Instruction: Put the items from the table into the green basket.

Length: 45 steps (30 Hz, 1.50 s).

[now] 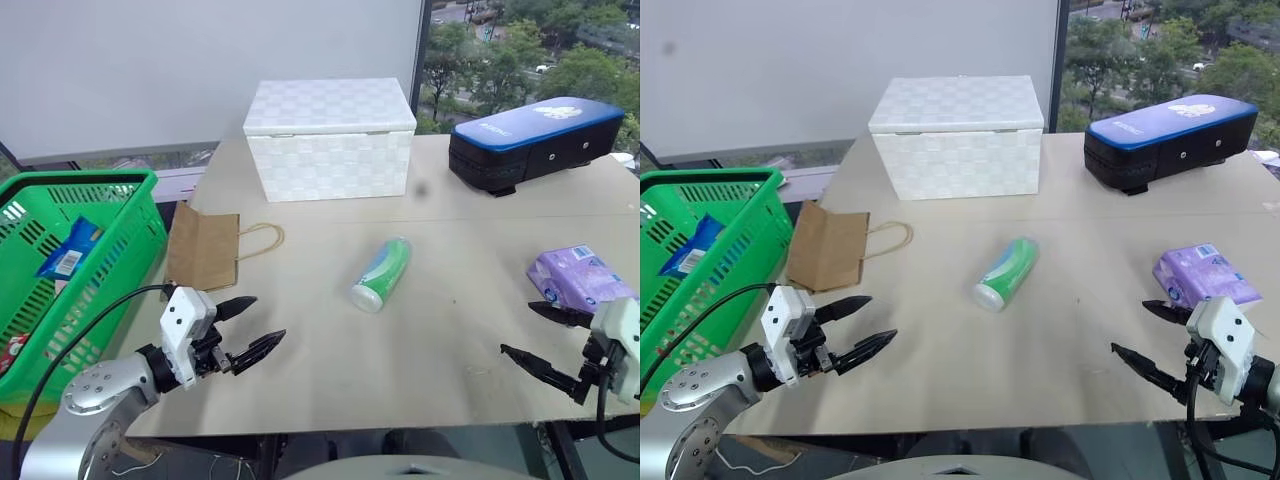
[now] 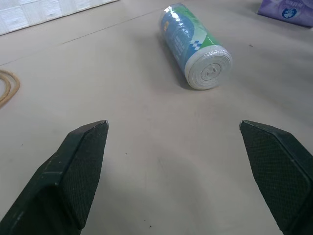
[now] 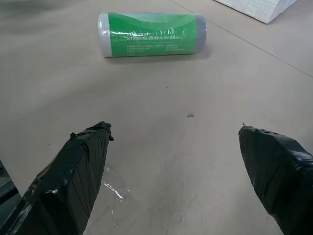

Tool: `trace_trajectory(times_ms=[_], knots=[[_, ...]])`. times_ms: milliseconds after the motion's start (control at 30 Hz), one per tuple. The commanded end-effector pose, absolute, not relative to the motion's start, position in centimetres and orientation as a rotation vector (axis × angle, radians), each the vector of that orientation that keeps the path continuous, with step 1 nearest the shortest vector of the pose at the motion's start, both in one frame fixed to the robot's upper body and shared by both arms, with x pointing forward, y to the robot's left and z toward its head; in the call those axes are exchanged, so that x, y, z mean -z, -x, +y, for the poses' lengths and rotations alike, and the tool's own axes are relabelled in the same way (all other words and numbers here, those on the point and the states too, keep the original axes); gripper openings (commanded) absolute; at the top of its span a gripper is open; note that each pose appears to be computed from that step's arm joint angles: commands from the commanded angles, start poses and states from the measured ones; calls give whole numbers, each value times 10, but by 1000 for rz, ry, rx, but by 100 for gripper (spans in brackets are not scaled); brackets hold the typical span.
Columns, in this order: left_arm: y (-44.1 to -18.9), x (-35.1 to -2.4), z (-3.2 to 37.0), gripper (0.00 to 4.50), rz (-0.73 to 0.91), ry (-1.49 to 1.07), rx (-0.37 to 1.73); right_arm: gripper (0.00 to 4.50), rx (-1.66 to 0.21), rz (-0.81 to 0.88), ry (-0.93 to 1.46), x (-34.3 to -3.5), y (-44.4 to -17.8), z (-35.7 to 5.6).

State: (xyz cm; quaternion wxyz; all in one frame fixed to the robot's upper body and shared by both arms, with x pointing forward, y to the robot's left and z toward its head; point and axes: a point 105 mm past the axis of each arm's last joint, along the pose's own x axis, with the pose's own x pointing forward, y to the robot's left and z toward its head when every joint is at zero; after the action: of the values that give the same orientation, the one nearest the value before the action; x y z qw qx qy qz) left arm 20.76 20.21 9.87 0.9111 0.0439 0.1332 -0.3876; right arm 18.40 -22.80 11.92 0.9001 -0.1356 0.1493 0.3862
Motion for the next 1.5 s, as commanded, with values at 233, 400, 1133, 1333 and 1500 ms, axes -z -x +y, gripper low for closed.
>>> trace_trajectory(times_ms=[233,400,1133,1333,1500], knots=[[-222,-145,159,442,103,-81,970,450,-406,219,526,-165,-242,-244],[-216,-159,137,442,47,-115,1122,450,-250,385,615,-156,-246,-285],[-220,-169,107,450,-26,-99,1315,6,25,704,612,-86,-244,-373],[-224,-164,108,450,-36,-88,1281,61,-33,633,533,-103,-236,-362],[-222,-162,107,450,-28,-64,1265,280,-88,606,447,-132,-228,-349]])
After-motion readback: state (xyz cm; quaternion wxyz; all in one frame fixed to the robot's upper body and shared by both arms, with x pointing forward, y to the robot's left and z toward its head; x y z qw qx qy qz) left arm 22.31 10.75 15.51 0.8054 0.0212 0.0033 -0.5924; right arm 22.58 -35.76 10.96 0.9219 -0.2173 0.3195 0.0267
